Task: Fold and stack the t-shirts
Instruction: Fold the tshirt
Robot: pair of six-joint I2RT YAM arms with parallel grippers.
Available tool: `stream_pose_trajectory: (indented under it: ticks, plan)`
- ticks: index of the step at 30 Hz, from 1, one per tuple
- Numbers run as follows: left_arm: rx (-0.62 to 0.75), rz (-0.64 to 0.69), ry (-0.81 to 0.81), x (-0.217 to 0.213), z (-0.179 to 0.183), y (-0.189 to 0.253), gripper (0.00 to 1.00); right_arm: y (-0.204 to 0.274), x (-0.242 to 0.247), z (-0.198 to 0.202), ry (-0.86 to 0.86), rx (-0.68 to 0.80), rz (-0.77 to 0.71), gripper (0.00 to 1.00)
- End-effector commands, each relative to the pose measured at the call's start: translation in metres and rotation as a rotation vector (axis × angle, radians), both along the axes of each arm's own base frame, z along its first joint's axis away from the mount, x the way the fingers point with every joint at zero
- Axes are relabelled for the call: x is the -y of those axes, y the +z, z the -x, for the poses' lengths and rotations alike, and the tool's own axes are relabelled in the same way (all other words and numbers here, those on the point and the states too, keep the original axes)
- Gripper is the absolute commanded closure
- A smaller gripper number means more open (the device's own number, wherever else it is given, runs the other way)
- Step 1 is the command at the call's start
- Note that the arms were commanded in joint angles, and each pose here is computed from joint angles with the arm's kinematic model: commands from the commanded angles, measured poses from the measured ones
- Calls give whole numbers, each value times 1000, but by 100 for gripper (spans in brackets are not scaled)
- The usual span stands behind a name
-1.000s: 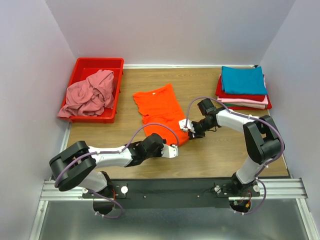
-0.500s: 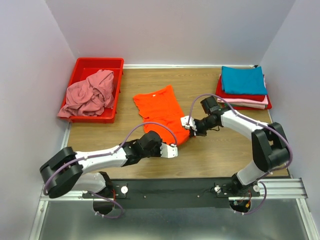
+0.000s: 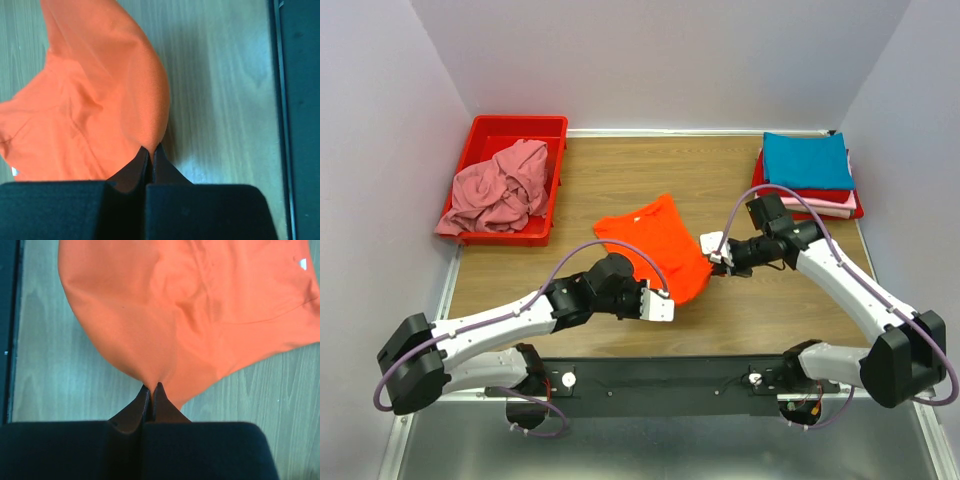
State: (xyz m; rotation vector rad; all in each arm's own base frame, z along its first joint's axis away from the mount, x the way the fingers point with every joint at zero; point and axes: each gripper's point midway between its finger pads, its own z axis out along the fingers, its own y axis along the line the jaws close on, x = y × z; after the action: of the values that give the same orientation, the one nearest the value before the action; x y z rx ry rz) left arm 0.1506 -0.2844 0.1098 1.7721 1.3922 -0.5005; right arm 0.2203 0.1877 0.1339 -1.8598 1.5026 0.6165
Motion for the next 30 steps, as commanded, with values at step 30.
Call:
stream_pose_trajectory:
  ticks: [30]
  plan:
    - [283,224,512,-101,-194,74,100,35,-104,-232,-234,-38,-173,100]
